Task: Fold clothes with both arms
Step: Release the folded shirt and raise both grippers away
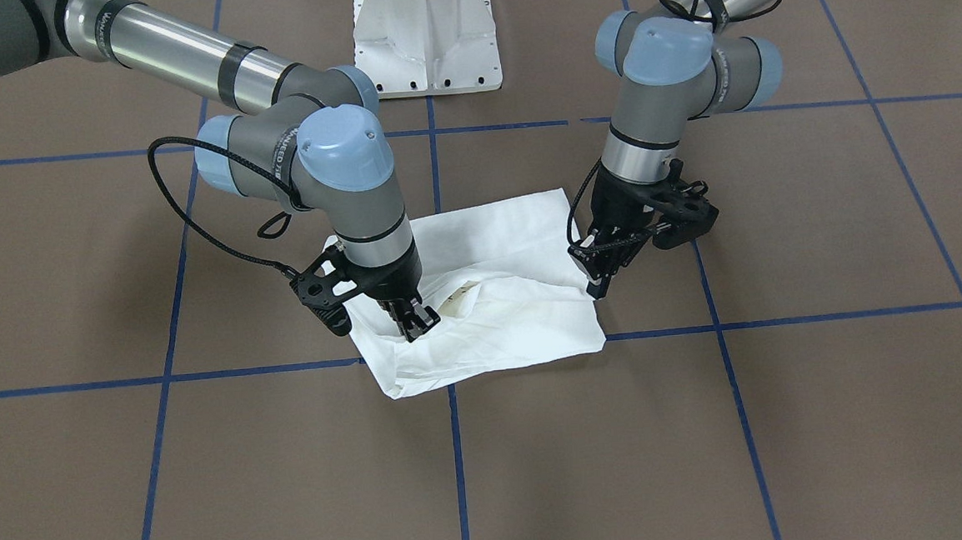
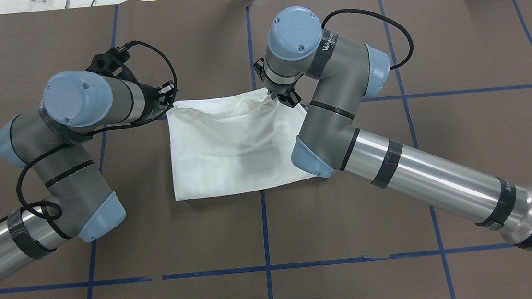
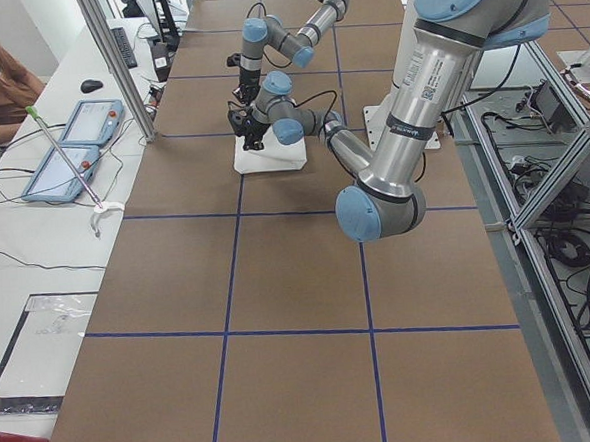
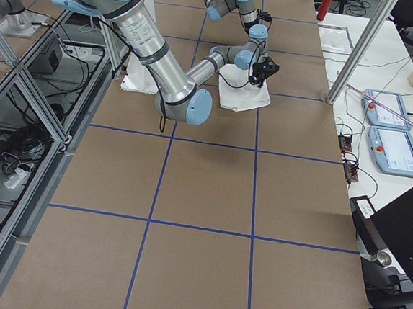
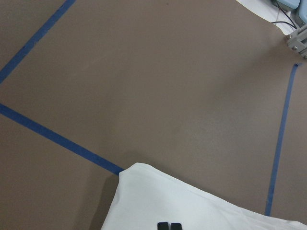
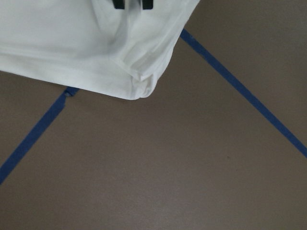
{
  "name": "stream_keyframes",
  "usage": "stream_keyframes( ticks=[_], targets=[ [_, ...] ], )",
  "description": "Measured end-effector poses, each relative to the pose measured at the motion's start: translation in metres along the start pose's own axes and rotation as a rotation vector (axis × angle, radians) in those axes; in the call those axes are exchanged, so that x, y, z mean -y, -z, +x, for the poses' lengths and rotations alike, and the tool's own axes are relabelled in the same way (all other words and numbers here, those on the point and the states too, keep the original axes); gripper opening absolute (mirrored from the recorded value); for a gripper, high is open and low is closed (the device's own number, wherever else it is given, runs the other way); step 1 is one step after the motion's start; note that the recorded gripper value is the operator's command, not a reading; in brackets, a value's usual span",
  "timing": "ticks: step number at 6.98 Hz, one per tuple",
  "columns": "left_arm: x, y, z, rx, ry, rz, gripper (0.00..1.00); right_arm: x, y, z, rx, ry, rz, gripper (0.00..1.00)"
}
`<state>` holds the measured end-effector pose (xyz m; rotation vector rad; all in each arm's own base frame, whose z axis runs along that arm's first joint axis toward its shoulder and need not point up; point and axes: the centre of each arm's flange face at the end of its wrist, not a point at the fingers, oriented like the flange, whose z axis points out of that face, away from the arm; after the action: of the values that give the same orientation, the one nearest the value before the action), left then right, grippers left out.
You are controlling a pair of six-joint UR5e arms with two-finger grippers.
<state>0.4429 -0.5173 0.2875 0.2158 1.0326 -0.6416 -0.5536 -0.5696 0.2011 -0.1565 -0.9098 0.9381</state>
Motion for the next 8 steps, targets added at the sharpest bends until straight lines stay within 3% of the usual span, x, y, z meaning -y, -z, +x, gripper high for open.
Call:
stream_keyframes(
  ticks=[2,4,6,8],
  targets=[
    [0.030,-0.007,-0.007,-0.014,-0.050,0.034,0.51,0.041,0.000,-0.013,-0.005,0.061,0.000,1.00],
    [0.068,0.000,-0.013,-0.011,-0.116,0.061,0.51,0.107,0.006,-0.009,-0.026,0.137,-0.006,1.00],
    [0.116,0.020,-0.036,-0.005,-0.292,-0.006,0.51,0.201,0.016,0.041,-0.066,0.253,-0.044,1.00],
    [0.163,0.055,-0.097,-0.004,-0.529,-0.081,0.54,0.314,0.051,0.124,-0.082,0.453,-0.070,1.00]
  ],
)
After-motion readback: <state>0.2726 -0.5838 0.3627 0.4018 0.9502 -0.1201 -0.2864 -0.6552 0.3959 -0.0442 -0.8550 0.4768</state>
